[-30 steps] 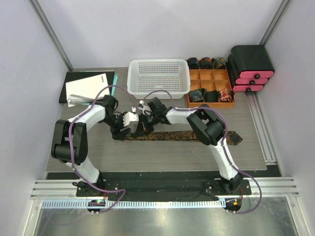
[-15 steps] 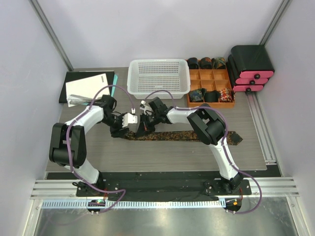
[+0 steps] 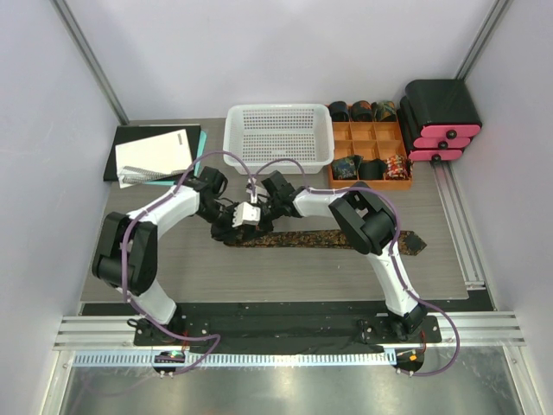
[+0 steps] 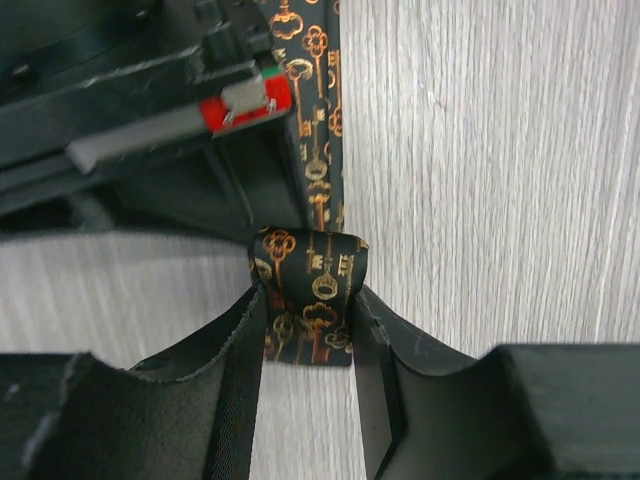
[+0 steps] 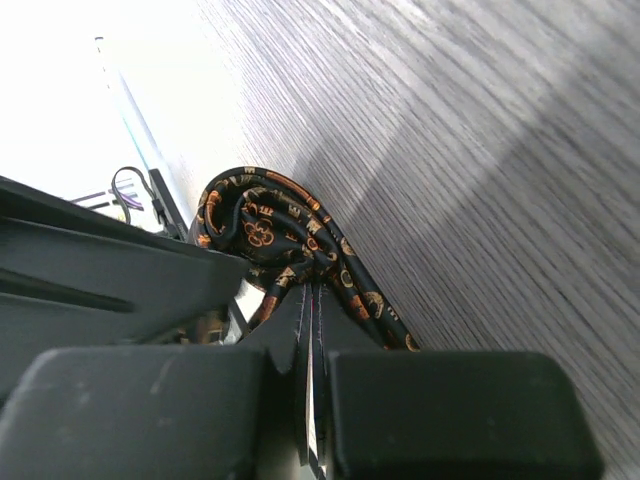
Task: Roll the ties
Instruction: Roll the tie at the center of the board.
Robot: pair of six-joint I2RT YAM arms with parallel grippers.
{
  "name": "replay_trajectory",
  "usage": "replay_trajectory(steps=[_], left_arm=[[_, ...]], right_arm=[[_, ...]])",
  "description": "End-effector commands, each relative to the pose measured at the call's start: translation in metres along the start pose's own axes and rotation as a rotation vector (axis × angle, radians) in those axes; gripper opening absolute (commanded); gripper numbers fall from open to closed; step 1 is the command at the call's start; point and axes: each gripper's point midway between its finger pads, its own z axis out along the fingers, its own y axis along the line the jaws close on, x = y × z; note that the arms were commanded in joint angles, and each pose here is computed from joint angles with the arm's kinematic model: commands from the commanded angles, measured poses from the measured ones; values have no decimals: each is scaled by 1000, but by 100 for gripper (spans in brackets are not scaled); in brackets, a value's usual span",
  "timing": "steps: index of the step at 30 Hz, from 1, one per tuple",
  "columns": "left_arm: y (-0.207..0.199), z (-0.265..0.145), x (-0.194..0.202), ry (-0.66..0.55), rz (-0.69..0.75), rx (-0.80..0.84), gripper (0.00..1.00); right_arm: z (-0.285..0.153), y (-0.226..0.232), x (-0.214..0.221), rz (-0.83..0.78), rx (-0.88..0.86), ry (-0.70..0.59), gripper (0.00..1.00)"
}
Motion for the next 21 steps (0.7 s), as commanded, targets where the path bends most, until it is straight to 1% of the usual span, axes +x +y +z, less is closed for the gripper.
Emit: replay_trajectory(steps=[1, 3, 7, 10, 17, 21], left_arm=[[7, 15, -5, 7, -49, -5, 39], [8, 21, 3, 43, -62, -10, 39], [8, 31, 13, 95, -99, -17, 36], [10, 33, 17, 119, -120, -28, 35], [9, 33, 19, 126, -133, -17, 33], [7, 34, 19, 129, -131, -8, 33]], right_arm=[[-6, 0, -1, -15, 0, -7, 1], [-9, 5, -3, -7, -24, -9, 2], [-20, 15, -6, 0, -56, -21, 18], [-34, 22, -5, 10, -72, -30, 25], [-58, 35, -1, -11, -106, -46, 32], [-63, 46, -5, -28, -144, -89, 39]])
